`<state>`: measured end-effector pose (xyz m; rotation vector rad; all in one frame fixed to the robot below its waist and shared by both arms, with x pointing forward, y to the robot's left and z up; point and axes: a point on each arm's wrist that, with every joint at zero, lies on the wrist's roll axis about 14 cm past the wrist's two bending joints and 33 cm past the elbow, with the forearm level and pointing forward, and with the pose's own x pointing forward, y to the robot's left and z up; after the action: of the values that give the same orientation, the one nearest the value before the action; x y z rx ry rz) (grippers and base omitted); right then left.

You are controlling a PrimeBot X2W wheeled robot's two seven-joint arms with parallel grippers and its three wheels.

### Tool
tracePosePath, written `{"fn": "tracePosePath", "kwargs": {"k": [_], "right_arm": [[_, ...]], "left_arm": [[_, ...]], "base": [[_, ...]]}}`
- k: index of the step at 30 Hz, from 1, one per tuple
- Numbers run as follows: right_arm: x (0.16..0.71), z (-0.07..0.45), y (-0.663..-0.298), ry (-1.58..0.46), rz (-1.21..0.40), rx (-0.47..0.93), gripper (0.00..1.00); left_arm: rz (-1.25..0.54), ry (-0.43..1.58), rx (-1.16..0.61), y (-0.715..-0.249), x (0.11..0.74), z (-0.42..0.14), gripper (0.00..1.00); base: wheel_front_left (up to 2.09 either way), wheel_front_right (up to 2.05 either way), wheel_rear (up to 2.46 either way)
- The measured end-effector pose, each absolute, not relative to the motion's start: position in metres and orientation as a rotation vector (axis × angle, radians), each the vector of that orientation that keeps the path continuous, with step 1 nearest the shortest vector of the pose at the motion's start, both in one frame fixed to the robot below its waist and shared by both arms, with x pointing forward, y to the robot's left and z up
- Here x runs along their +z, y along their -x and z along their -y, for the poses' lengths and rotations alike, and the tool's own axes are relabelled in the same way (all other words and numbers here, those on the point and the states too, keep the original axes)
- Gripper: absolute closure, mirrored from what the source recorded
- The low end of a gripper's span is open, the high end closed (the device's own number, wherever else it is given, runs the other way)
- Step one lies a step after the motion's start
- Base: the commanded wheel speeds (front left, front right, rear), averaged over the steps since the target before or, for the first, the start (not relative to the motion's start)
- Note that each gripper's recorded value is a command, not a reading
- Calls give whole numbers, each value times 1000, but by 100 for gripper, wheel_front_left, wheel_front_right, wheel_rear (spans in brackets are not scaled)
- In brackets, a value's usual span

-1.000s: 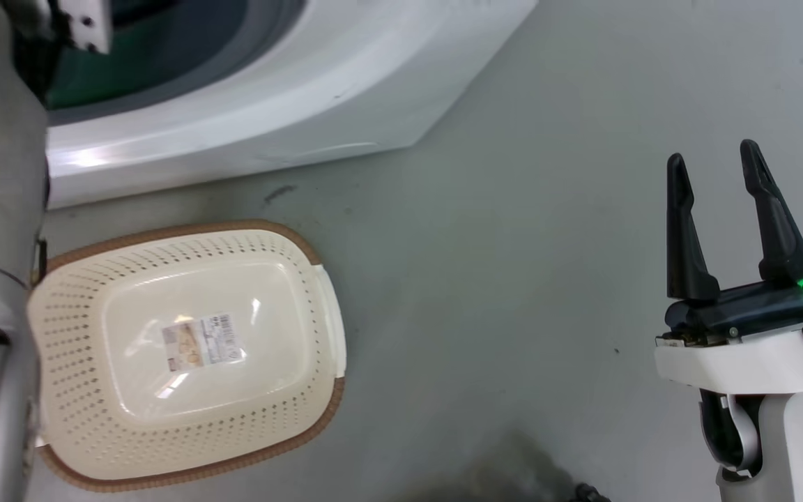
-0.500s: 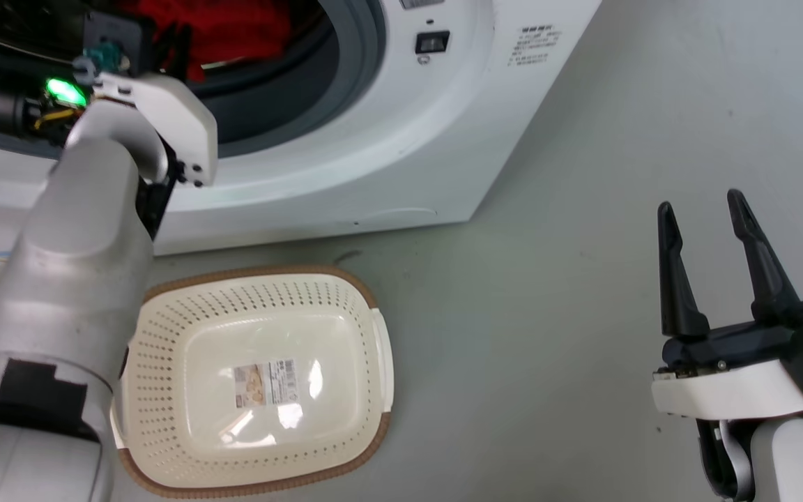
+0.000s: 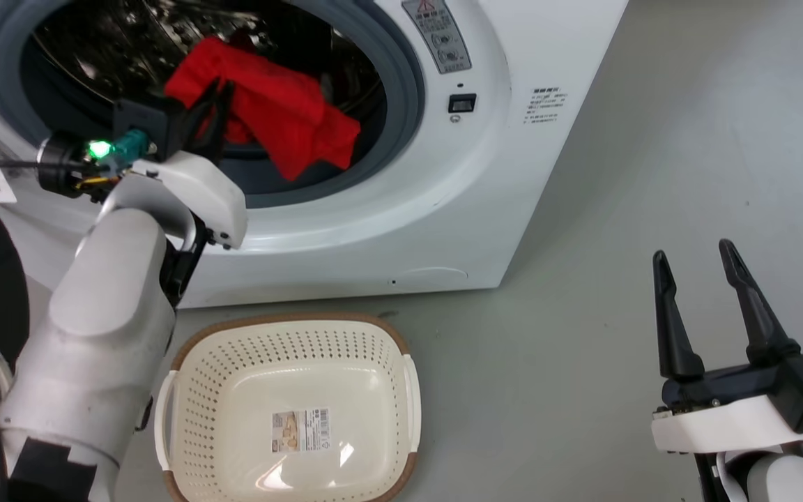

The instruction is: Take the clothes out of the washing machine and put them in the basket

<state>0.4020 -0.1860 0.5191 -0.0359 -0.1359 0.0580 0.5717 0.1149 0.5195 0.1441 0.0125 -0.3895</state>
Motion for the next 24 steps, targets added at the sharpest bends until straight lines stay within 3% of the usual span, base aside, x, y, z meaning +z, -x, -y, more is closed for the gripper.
{"fn": "tracePosePath", "kwargs": {"k": [24], "right_arm": [[536,173,-374,27,177,94,0]], "left_arm": [[343,-158,-407,-464,657,-113,100]], "base": [[0,0,0]]}}
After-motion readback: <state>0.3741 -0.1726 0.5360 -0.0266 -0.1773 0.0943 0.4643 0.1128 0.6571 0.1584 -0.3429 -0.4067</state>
